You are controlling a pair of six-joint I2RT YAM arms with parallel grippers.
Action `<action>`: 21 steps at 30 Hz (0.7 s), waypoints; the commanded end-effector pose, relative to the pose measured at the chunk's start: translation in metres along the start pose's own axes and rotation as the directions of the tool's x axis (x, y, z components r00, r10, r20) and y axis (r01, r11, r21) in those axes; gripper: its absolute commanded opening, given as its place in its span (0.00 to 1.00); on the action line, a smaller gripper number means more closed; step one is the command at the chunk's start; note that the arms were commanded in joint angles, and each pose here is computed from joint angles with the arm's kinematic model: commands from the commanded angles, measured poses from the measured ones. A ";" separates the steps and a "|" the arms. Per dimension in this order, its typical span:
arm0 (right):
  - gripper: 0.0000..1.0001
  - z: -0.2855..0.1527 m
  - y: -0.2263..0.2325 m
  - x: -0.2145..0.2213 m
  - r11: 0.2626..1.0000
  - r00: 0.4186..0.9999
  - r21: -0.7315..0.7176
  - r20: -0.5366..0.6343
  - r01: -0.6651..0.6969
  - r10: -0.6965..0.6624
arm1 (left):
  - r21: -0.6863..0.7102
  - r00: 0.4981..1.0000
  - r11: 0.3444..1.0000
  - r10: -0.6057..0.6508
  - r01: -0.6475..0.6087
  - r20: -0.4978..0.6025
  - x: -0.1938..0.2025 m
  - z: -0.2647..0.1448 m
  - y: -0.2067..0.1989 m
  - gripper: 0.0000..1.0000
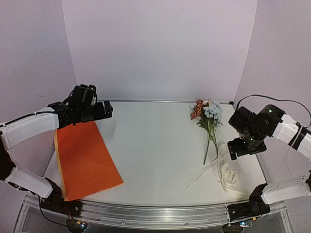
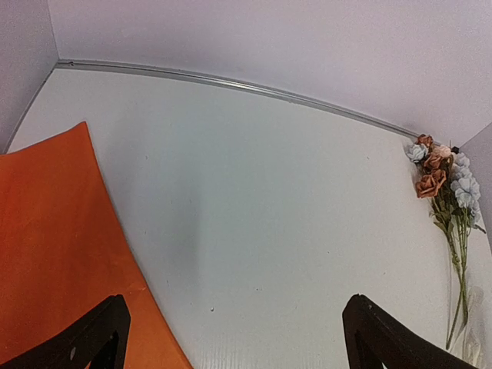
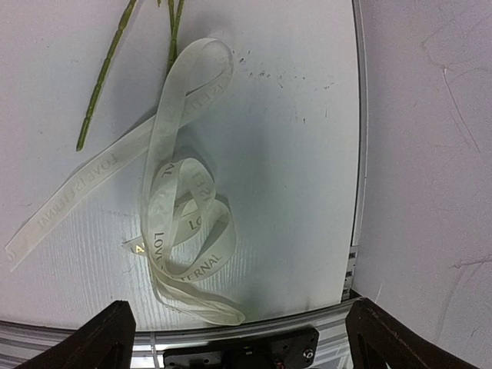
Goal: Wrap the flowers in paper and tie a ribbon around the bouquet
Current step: Move the folded wrapping paper to the center of the board.
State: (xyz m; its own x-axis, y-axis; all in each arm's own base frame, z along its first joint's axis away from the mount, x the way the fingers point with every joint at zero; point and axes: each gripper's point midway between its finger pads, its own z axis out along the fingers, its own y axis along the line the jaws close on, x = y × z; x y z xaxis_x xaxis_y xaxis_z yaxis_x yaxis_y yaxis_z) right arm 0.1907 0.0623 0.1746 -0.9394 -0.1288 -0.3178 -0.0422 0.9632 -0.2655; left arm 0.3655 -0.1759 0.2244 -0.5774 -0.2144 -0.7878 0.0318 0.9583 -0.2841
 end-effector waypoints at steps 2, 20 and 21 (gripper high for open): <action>0.98 -0.007 -0.001 0.002 1.000 1.000 -0.014 -0.024 -0.001 0.000 | -0.069 0.996 0.996 -0.049 0.055 0.075 -0.026 -0.013 0.012 1.00; 0.98 0.003 0.034 0.004 0.989 0.996 -0.147 -0.085 0.002 -0.015 | -0.534 0.908 0.737 -0.376 0.415 0.186 0.028 -0.052 0.214 1.00; 0.98 0.004 0.037 0.004 0.987 0.996 -0.160 -0.089 -0.004 -0.010 | -0.548 0.902 0.720 -0.386 0.427 0.195 0.031 -0.054 0.222 1.00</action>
State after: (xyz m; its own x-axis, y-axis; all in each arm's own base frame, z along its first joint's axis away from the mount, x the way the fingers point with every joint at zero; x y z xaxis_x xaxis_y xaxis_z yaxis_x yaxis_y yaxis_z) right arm 0.1820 0.0832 0.1606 -0.9653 -0.1248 -0.2293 -0.0856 0.9811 -0.1736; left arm 0.3321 0.0065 0.1797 -0.4267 -0.5494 -0.7184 -0.5574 0.7853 -0.2695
